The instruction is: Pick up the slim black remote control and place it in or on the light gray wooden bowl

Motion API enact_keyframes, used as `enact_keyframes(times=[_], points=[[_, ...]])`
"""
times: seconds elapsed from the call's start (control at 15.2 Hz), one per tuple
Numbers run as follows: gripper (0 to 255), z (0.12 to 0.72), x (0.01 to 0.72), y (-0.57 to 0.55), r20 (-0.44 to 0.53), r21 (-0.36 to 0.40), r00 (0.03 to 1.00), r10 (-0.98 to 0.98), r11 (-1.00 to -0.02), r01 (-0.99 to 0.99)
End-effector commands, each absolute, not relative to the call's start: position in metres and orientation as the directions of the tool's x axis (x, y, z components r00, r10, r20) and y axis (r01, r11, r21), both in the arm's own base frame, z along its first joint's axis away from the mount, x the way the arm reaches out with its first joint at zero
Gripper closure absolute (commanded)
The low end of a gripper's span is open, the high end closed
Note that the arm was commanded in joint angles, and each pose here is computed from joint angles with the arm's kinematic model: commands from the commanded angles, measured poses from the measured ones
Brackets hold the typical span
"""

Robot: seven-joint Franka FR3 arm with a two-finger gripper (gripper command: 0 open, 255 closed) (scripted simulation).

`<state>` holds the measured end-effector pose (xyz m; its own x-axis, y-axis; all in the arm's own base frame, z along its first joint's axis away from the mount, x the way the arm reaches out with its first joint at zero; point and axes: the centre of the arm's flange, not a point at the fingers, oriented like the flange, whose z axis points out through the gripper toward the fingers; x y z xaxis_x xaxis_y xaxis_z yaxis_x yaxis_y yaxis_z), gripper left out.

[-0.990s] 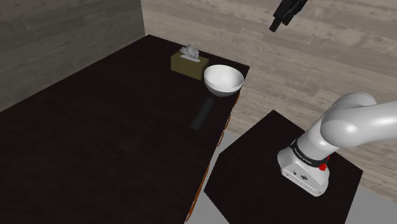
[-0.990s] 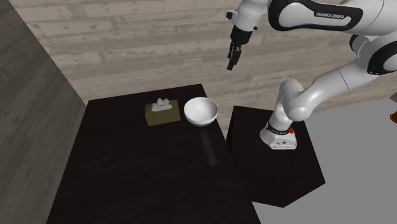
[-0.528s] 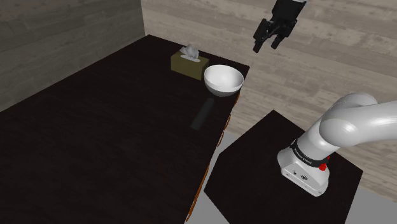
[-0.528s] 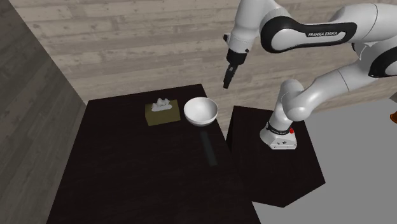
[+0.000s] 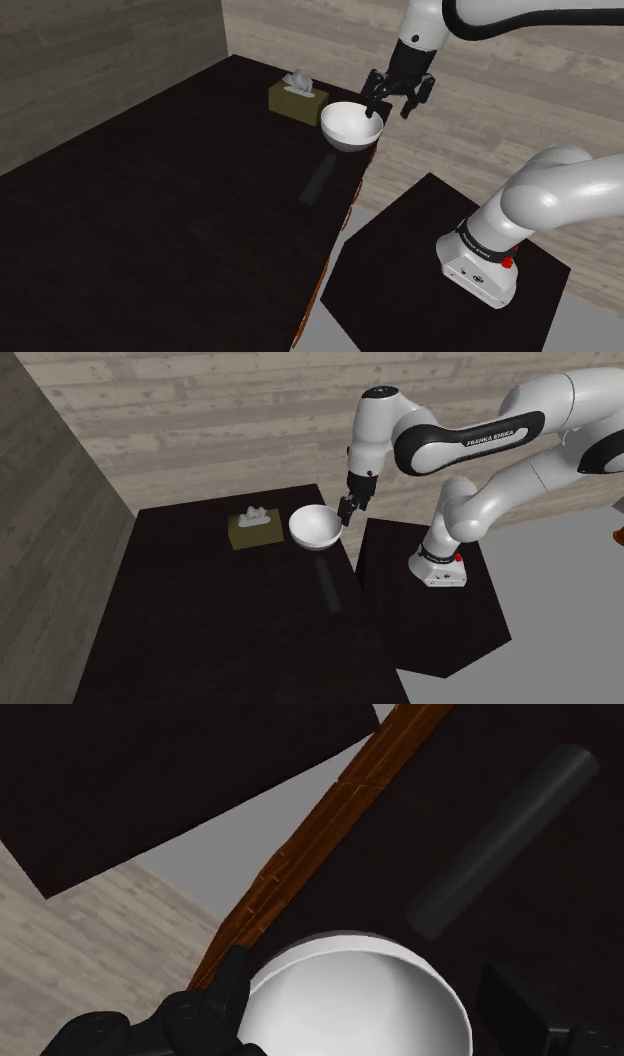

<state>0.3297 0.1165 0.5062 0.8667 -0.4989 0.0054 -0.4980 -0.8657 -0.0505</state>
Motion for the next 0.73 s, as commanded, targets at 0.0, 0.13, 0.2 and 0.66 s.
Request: enact_keyframes(times=[0.0,0.13,0.2,0.66], points=[[0,0.486,0.335,0.131,-0.026,-0.057,0.82,-0.572,-0.818,-0.573],[0,0.467,0.342,0.146,-0.057,-0.06,0.771,-0.635,-0.768,-0.637],[0,0.458,0.346,0.154,-0.073,-0.061,0.744,-0.664,-0.742,-0.668],[0,0.395,0.377,0.205,-0.179,-0.048,0.524,-0.833,-0.524,-0.85]])
